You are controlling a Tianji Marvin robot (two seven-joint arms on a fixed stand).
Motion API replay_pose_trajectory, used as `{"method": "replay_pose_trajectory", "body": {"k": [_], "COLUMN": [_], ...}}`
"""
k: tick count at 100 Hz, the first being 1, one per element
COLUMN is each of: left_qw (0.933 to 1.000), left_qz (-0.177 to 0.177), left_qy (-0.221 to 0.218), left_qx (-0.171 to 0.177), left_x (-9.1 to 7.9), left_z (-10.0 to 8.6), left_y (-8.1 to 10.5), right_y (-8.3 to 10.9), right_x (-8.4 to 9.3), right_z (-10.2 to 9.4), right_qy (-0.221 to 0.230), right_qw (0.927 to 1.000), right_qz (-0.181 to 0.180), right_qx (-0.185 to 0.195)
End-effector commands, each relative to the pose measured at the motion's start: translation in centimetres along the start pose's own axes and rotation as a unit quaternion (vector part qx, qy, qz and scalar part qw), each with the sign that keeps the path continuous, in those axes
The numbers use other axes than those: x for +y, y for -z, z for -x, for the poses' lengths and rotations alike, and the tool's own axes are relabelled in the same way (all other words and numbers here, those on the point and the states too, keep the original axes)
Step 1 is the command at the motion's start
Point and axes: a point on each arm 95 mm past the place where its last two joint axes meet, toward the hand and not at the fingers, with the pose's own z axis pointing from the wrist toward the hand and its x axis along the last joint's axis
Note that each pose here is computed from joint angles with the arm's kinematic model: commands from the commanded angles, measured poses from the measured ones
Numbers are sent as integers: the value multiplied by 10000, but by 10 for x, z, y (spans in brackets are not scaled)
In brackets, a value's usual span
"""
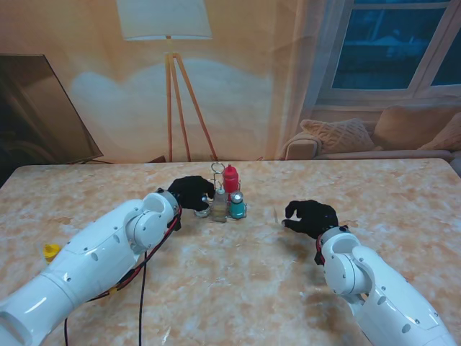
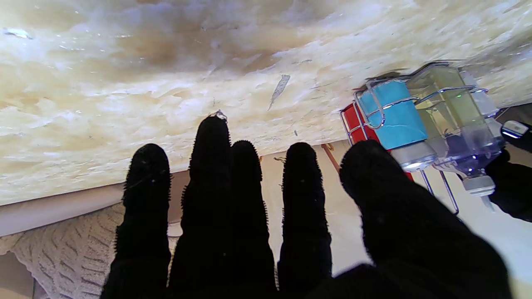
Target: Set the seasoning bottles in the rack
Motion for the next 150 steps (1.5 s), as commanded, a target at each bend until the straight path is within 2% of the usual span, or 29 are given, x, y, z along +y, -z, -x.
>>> {"method": "replay_pose_trajectory", "body": {"k": [1,45,74,92,104,116,150], "left_qw": [10000,9991,9973,9981,9979,9981,9905], "left_qz": [24,-410,-703,-568,-512,-215,-30], "left_qy": [24,10,58,-68,-351,-585,-1307], "left_qx": [36,109,216,235,185,4,-425], "left_x": [2,-13,-32,-43,-49,-54,-59], "left_z": [-4,-4,2,16,30,46,83], "left_y": [0,16,43,70,91,118,177], "right_y": [2,1,1,1,1,1,0], "right_x": [-6,-7,-7,-7,-7,-7,-7], "right_z": [-2,-3,-3,-3,-3,-3,-4], "right_qy": [3,-5,-8,-11,-15,-17,-10], "right_qw": [9999,9999,9999,9999,9999,9999,9999], "right_qz": [-118,-131,-131,-131,-122,-126,-157], "right_qx": [25,44,50,54,47,45,60]}}
